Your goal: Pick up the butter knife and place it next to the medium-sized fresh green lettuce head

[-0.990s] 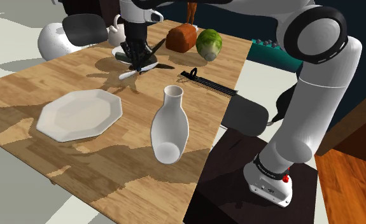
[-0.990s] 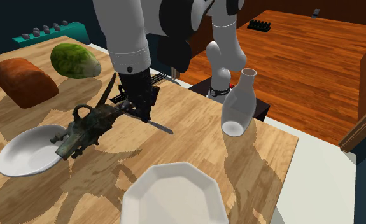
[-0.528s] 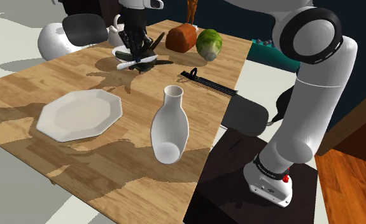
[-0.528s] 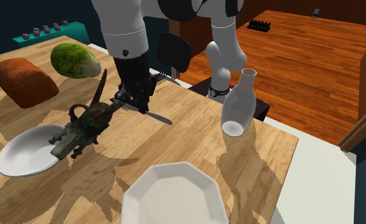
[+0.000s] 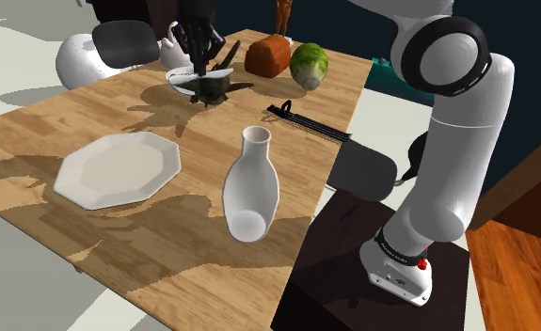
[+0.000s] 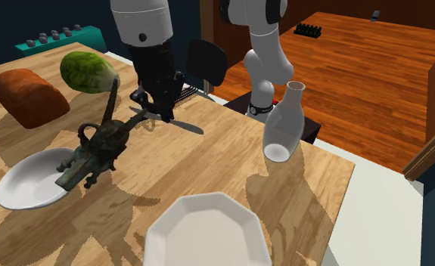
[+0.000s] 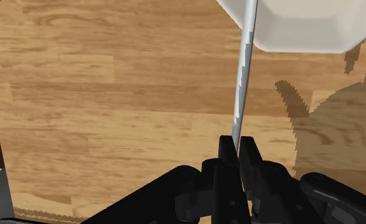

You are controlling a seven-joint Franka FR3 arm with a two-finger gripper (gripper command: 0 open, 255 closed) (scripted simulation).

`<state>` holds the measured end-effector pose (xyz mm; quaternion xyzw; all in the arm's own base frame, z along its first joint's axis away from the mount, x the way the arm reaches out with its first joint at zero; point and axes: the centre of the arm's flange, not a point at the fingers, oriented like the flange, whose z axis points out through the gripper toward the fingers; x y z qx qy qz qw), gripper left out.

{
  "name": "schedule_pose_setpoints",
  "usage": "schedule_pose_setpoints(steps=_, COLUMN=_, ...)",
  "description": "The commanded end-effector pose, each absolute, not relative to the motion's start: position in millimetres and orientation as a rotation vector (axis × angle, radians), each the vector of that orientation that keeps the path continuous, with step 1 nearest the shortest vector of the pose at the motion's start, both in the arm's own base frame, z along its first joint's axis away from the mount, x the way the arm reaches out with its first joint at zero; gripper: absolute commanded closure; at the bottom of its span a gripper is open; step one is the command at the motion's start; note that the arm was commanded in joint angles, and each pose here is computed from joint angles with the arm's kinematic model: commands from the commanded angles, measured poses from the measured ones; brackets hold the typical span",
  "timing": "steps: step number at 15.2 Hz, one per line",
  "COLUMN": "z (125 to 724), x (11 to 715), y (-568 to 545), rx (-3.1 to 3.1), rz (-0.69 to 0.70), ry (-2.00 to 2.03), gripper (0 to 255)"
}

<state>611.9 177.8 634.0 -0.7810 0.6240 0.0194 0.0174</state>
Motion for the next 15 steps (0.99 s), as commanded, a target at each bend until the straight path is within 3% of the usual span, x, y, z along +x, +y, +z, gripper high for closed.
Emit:
schedule_pose_setpoints(steps=1, z=646, x=610, y=177, rx=-2.427, rz=0.06, ry=1.939, gripper=255)
schedule_pose_setpoints(steps=9, z=683, x=610, y=177, rx=-2.427, rz=0.06, ry=1.939, gripper=255)
schedule_pose_setpoints(steps=15, z=683, x=604, y=98, rx=-2.426, rz=0.06, ry=1.939, gripper=255)
